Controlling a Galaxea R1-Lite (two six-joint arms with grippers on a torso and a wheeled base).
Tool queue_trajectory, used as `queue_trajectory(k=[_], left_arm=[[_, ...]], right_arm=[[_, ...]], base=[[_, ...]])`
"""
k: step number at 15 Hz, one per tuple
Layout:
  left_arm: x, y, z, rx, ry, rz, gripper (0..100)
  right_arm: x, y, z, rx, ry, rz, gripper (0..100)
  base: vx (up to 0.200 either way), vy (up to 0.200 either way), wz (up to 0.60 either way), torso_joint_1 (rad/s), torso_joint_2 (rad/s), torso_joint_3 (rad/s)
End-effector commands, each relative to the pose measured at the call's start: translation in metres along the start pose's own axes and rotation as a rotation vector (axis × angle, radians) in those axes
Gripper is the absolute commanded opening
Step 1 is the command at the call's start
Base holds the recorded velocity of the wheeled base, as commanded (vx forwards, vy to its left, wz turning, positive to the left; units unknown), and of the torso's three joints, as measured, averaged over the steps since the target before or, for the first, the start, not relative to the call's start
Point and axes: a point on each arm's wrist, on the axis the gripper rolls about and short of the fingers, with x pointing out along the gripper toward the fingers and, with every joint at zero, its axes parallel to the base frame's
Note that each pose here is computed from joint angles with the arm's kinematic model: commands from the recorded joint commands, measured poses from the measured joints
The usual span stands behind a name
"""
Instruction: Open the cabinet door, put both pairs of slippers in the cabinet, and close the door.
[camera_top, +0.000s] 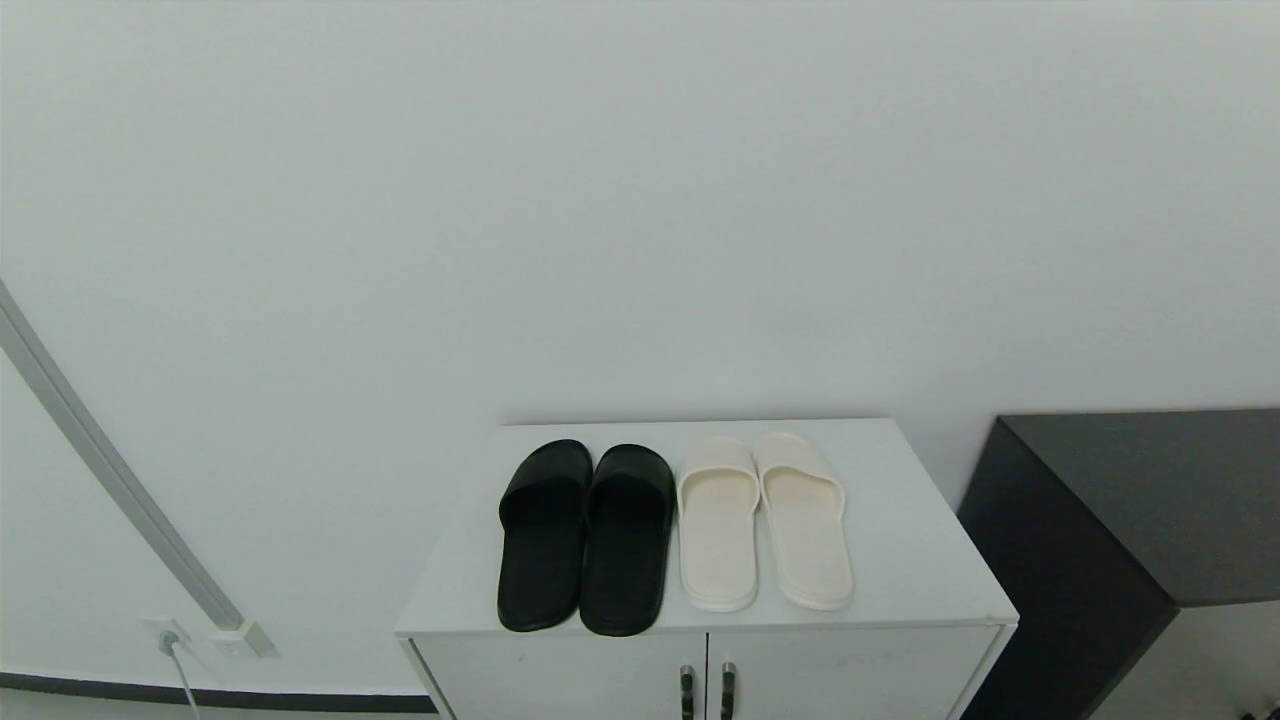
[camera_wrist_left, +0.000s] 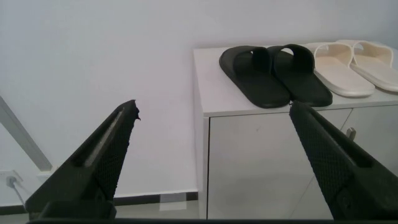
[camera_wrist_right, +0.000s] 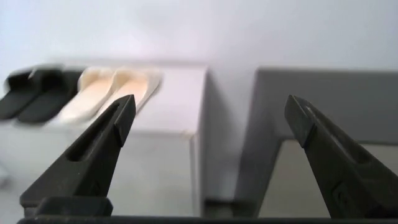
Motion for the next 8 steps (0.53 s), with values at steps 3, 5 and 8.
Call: queue_trajectory(k=[3,5,8], left_arm=[[0.000,0.000,0.000,-0.001,0.000,0.000,100],[0.000,0.000,0.000,0.001,0.000,0.000,100],[0.000,0.000,0.000,0.001,0.000,0.000,100]], right_arm=[[0.043,-0.001,0.000,0.072,0.299,0.173,100],[0.062,0.002,0.006,0.075,0.365,0.297,100],[0.102,0.015,0.030,0.143,0.384,0.382,100]], base=[[0.000,0.000,0.00,0.000,0.00,0.000],[0.000,0.000,0.00,0.000,0.00,0.000],[0.000,0.000,0.00,0.000,0.00,0.000]])
